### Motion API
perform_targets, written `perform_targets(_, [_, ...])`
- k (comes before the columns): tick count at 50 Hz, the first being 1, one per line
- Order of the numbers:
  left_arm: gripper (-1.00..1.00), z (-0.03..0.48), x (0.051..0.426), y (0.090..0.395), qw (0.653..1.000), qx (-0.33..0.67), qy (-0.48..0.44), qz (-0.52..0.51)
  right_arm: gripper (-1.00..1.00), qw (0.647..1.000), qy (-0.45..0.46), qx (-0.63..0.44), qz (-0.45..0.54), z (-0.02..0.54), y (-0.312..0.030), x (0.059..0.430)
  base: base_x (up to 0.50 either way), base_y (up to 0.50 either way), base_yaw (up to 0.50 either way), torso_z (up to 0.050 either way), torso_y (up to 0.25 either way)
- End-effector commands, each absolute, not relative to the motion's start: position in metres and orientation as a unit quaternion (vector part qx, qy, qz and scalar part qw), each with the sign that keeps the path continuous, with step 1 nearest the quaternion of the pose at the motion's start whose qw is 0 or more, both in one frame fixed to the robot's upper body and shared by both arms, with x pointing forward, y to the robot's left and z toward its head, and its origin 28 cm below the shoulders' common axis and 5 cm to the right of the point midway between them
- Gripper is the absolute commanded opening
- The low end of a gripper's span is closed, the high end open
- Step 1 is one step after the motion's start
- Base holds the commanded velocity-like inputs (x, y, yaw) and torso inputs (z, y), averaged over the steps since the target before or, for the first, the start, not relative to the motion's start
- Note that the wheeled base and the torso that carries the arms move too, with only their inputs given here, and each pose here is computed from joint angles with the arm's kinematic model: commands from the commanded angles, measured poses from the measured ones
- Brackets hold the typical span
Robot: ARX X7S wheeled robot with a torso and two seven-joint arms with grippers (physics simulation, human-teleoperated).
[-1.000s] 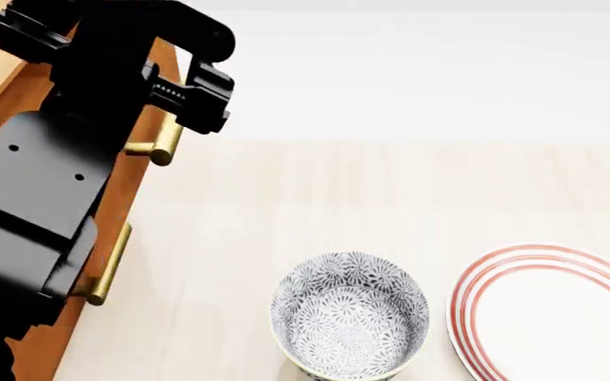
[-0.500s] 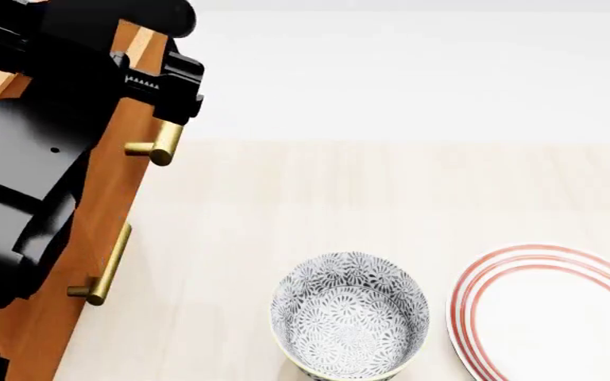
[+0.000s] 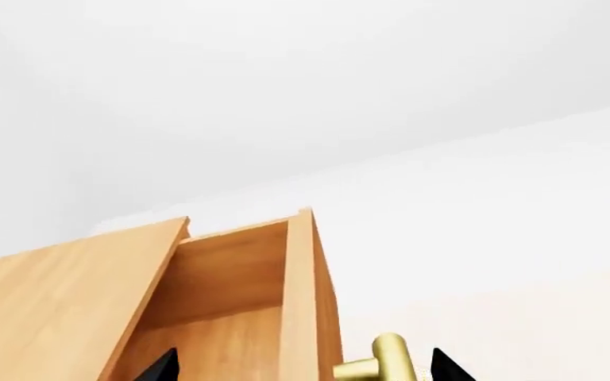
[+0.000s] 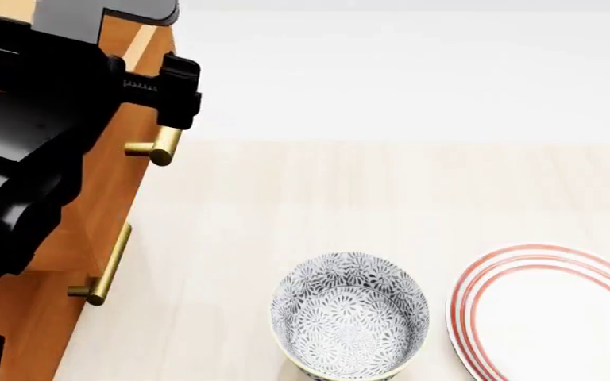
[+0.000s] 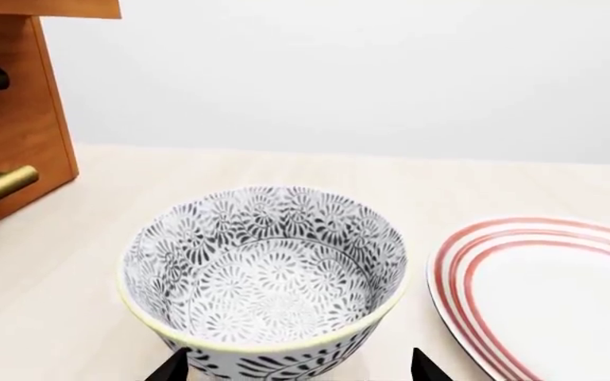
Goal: Open the top drawer of the cabinet.
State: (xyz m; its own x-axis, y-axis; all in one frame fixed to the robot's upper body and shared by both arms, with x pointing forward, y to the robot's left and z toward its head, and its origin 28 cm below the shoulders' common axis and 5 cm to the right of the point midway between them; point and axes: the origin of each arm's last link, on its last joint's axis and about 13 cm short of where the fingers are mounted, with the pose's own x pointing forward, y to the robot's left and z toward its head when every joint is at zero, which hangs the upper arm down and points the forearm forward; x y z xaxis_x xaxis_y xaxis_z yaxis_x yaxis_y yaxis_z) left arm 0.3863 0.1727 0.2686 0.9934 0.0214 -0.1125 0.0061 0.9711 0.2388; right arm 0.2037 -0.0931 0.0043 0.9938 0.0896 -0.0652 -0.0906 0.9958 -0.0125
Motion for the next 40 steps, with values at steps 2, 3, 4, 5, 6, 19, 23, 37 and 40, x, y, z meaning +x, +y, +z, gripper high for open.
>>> perform_targets(2, [1.00,0.280,0.388,0.167,0.993,0.044,0.107,-0.006,1.00,0.998,0.030,-0.006,0.046,0.006,-0.092,0.204,0.00,0.00,0.00,0.000,0.000])
perform_targets(3, [1.00,0.281,0.388,0.167,0.993,0.045,0.105,-0.006,1.00,0.998,0.030,-0.006,0.046,0.005,-0.092,0.205,0.00,0.00,0.00,0.000,0.000])
perform_targets(4, [1.00,0.281,0.388,0.167,0.993,0.044,0.108,-0.003,1.00,0.998,0.031,-0.006,0.046,0.005,-0.092,0.205,0.00,0.00,0.00,0.000,0.000])
perform_targets(5, [1.00,0.281,0.388,0.167,0.993,0.044,0.111,-0.003,1.00,0.998,0.031,-0.006,0.046,0.005,-0.092,0.205,0.00,0.00,0.00,0.000,0.000])
perform_targets(6, [1.00,0.282,0.388,0.166,0.993,0.044,0.112,-0.002,1.00,0.998,0.031,-0.006,0.046,0.005,-0.092,0.205,0.00,0.00,0.00,0.000,0.000])
perform_targets(19, [1.00,0.295,0.386,0.162,0.988,-0.022,0.153,0.004,1.00,0.998,0.032,-0.007,0.048,0.005,-0.092,0.204,0.00,0.00,0.00,0.000,0.000])
perform_targets(23, [1.00,0.299,0.387,0.163,0.985,-0.045,0.165,0.009,1.00,0.998,0.033,-0.006,0.047,0.005,-0.092,0.205,0.00,0.00,0.00,0.000,0.000])
perform_targets(37, [1.00,0.321,0.393,0.165,0.955,-0.184,0.234,0.008,1.00,0.999,0.033,-0.004,0.043,0.006,-0.093,0.206,0.00,0.00,0.00,0.000,0.000])
perform_targets(40, [1.00,0.323,0.393,0.164,0.947,-0.206,0.246,0.006,1.00,0.999,0.033,-0.004,0.042,0.006,-0.093,0.207,0.00,0.00,0.00,0.000,0.000])
